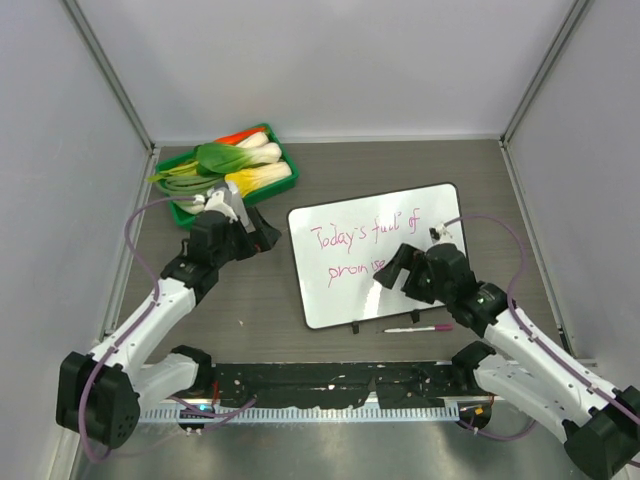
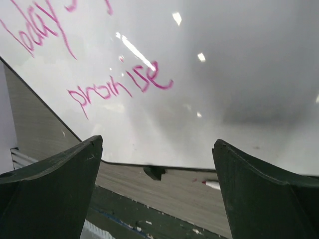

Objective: Write a sentence on the whiteboard
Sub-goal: Reset both arms

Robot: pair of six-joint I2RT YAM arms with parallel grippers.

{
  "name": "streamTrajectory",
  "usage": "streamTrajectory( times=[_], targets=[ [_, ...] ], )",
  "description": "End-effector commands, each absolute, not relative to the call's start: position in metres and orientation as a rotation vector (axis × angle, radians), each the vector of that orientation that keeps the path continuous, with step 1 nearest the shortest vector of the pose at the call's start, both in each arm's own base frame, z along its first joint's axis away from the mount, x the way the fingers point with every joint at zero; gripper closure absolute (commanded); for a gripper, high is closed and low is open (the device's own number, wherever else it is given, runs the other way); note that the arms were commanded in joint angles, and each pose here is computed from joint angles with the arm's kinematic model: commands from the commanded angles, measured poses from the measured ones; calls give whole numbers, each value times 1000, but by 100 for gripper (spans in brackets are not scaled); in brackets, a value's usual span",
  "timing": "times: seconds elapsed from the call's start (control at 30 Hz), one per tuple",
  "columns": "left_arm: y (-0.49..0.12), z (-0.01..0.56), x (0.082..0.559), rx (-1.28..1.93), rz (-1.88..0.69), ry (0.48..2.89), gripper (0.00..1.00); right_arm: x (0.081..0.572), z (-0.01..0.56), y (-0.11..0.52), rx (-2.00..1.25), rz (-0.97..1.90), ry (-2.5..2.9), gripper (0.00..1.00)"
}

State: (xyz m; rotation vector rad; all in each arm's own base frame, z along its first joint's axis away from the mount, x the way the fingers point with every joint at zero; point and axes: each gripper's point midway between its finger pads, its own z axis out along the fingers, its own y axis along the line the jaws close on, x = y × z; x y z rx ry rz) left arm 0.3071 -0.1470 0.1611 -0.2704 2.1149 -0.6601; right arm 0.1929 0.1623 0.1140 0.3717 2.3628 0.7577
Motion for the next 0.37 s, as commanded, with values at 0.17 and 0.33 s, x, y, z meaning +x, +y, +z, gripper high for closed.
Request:
streamTrajectory(
  times=[0.17, 0.33],
  targets=[
    [-144, 201, 312, -197, -653, 1994, 0, 267, 196, 164, 169, 632, 2015, 1],
    [-136, 215, 310, -170, -631, 1875, 0, 297, 221, 126, 214, 345, 1900, 1]
  ],
)
